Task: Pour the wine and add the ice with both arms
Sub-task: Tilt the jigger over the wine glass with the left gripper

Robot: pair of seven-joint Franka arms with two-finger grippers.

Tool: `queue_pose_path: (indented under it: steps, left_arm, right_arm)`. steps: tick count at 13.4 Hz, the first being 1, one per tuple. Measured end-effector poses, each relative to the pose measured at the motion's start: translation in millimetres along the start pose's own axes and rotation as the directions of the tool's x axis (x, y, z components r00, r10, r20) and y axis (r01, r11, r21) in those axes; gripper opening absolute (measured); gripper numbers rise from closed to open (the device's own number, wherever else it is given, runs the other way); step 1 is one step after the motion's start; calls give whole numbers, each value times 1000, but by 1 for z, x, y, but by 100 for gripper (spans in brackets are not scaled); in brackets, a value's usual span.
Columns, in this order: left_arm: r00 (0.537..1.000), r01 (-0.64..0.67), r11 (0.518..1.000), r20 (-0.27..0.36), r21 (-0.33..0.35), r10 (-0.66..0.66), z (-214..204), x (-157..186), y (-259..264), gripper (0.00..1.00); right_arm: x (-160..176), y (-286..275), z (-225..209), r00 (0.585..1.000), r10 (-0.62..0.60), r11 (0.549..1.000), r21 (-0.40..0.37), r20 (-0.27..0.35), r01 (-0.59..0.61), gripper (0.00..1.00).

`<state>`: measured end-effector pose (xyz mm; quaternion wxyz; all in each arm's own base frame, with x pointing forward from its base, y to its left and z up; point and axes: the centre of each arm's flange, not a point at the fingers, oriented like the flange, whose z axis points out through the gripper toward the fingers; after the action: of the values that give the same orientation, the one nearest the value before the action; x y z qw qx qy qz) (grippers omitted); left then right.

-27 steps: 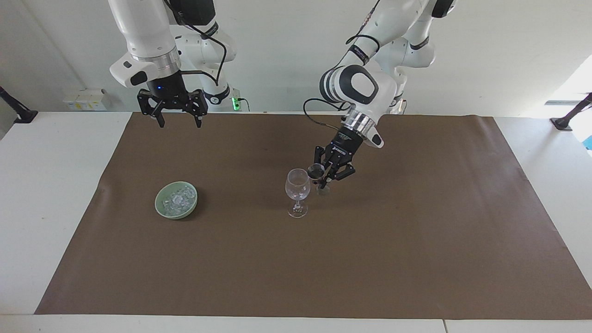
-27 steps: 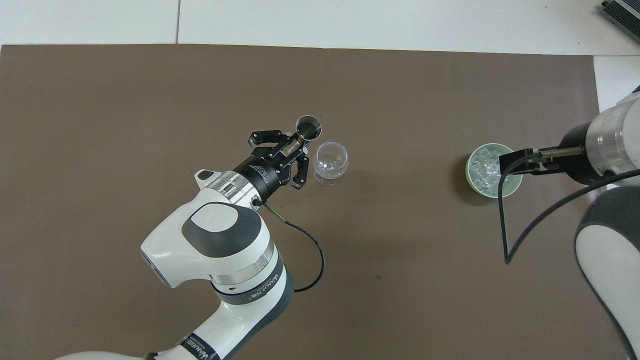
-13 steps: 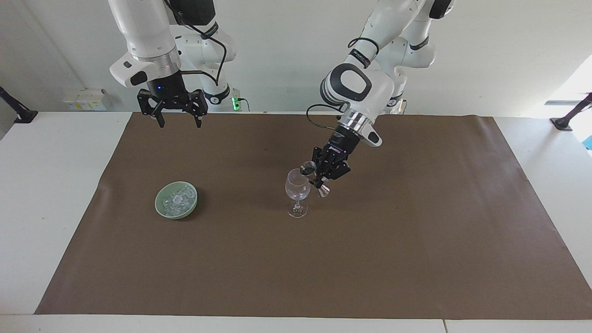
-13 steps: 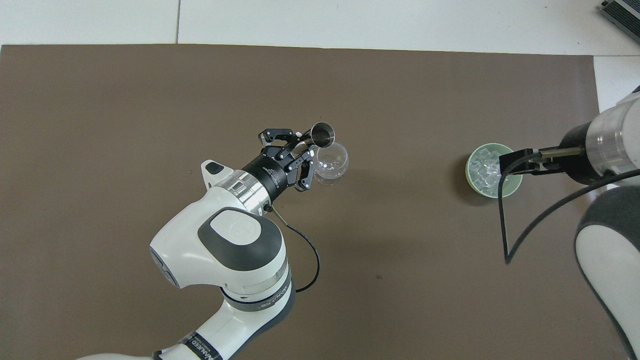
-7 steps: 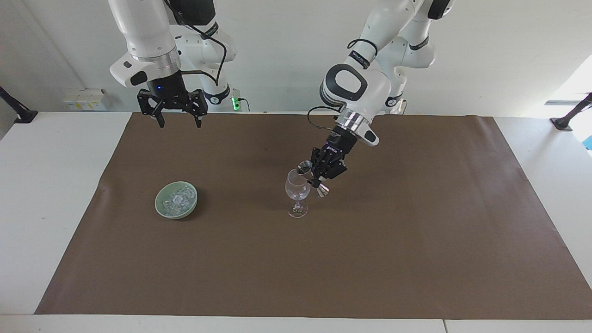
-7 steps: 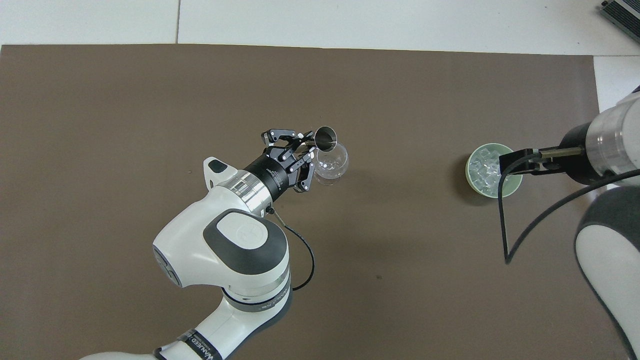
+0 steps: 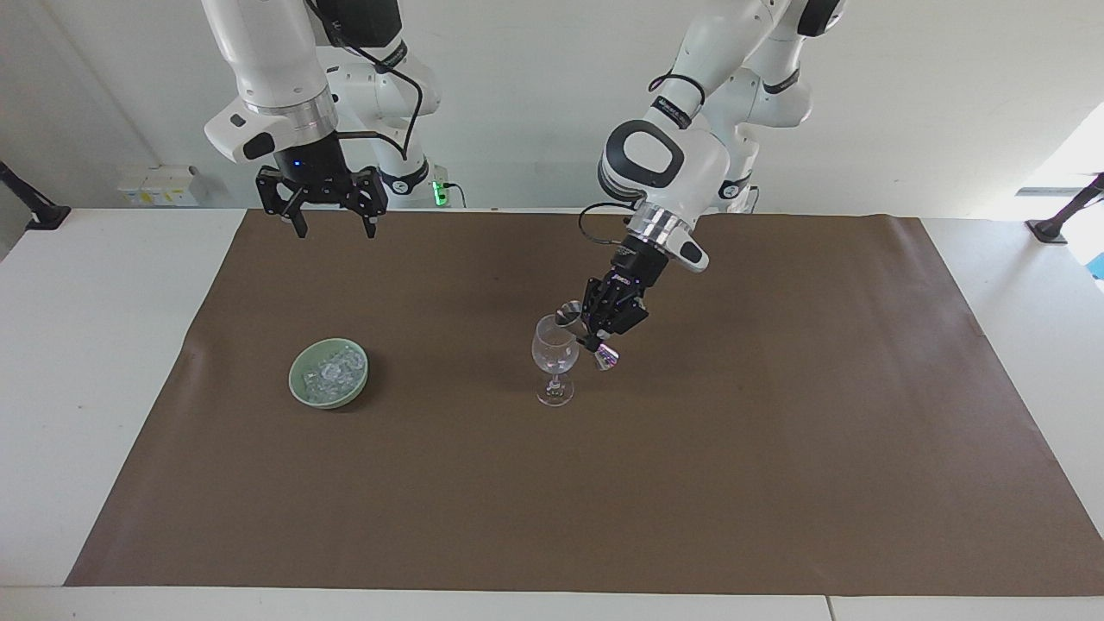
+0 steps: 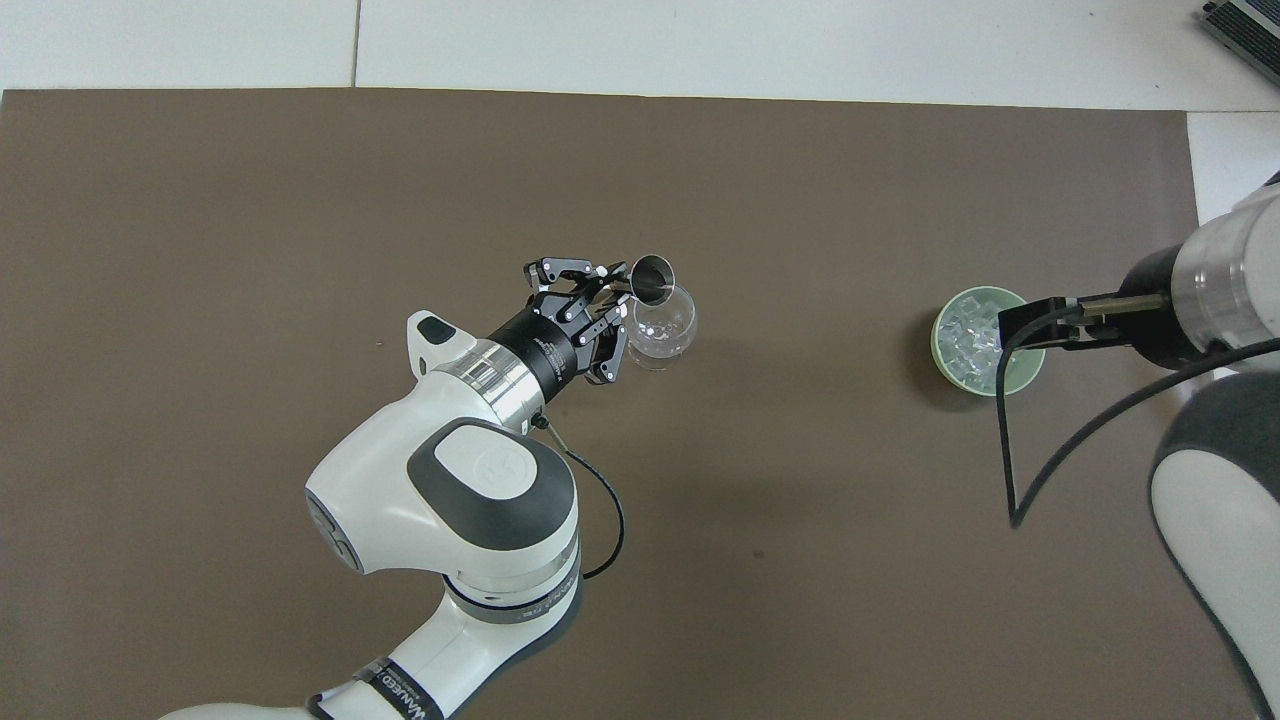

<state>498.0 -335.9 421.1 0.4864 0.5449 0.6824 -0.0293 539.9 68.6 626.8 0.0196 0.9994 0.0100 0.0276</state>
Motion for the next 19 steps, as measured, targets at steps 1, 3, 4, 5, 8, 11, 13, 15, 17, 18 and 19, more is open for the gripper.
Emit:
queue_pose_path:
  steps: [1,3,4,5,8,11,13,15,17,18,19]
  left_arm:
    - [1000,-9,1000,-7,-5,9,-1,0,0,21]
    - [1000,-21,1000,-19,-10,21,-1,-2,-3,21]
    - [999,-25,1000,-27,-14,25,-2,-3,-4,21]
    - [999,-29,999,-35,-18,28,-2,-4,-6,21]
    - [998,-56,998,-45,-29,54,-1,-12,-8,21]
    - [992,-112,993,-59,-35,110,0,-13,-8,21]
    - [988,-145,989,-66,-37,142,-1,-13,-8,21]
    - [984,-166,985,-75,-39,162,-1,-14,-10,21]
    - [980,-184,982,-90,-45,180,-3,-17,-12,21]
    - [977,-191,980,-102,-49,186,-3,-16,-13,21]
    - [973,-207,977,-113,-53,201,-3,-16,-14,21]
  right_arm:
    - [0,0,0,1000,0,1000,0,0,0,100]
    - [0,0,0,1000,0,1000,0,0,0,100]
    - [0,0,0,1000,0,1000,0,0,0,100]
    - [0,0,0,1000,0,1000,0,0,0,100]
    - [0,0,0,1000,0,1000,0,0,0,100]
    - [0,0,0,1000,0,1000,0,0,0,100]
    - [0,0,0,1000,0,1000,0,0,0,100]
    - [0,0,0,1000,0,1000,0,0,0,100]
    - [0,0,0,1000,0,1000,0,0,0,100]
    - [0,0,0,1000,0,1000,0,0,0,100]
    - [0,0,0,1000,0,1000,0,0,0,100]
